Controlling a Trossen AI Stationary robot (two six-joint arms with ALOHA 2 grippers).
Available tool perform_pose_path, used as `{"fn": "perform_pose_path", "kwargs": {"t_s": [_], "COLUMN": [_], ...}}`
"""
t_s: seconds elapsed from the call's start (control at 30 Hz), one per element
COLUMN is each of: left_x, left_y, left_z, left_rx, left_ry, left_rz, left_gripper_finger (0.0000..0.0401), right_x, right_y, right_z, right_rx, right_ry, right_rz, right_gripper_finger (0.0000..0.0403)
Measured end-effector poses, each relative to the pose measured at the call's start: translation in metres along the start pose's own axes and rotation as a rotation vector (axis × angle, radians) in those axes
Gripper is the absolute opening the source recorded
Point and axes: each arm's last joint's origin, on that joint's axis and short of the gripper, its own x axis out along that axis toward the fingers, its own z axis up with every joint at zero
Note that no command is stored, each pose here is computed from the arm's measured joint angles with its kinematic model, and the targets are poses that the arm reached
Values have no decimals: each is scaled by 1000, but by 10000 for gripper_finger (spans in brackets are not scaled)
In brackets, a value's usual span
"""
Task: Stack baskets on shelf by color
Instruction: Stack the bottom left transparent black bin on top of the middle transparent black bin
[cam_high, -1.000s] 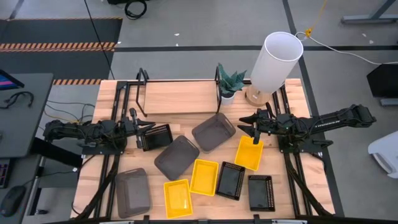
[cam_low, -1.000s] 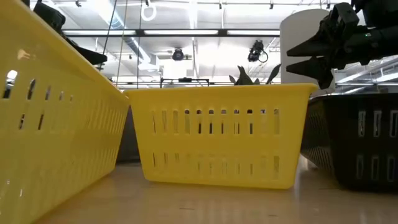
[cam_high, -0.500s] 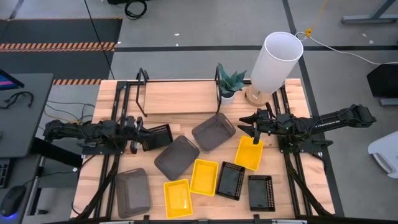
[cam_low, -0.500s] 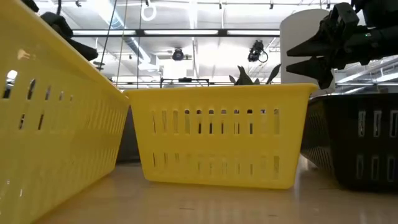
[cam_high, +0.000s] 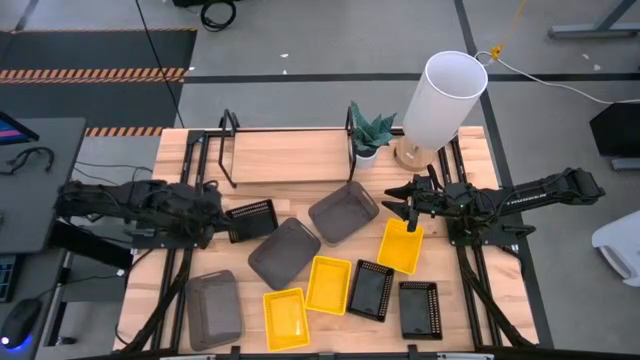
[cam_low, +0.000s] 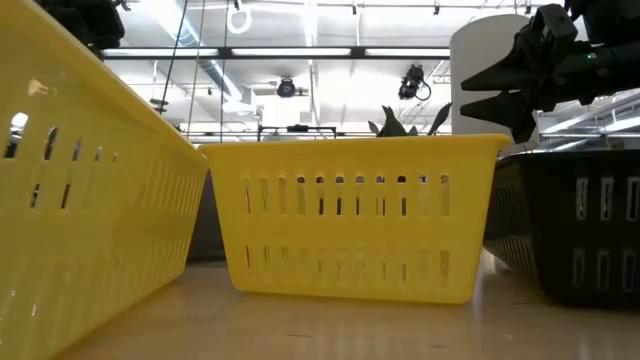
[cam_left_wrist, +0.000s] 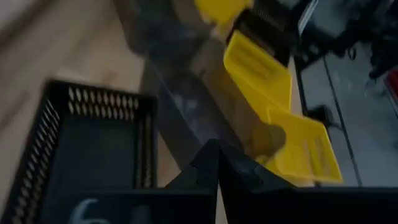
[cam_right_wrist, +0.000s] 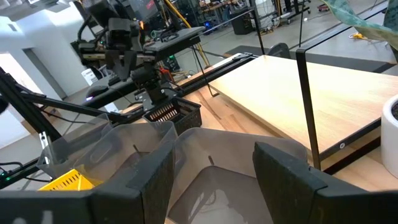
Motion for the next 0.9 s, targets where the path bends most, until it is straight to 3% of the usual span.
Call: {"fn": "perform_pose_path", "kwargs": {"t_s": [0.2, 0.33, 0.63, 0.9], "left_x": [16, 26, 31, 38], "left_y": [-15, -27, -69, -90], "left_z": [2, -4, -6, -12], "left_rx": [-72, -54, 86, 112], "left_ry": [316, 453, 560, 629], "left_rz": [-44, -27, -8, 83], "left_gripper_finger": [12, 12, 11, 12], "right_x": [0, 0, 0, 0], "right_y": [0, 0, 0, 0], "right_z": [0, 0, 0, 0], "right_rx": [0, 0, 0, 0], "right_ry": [0, 0, 0, 0], "right_rz": [1, 0, 0, 0], "right_gripper_finger": [221, 221, 221, 221]}}
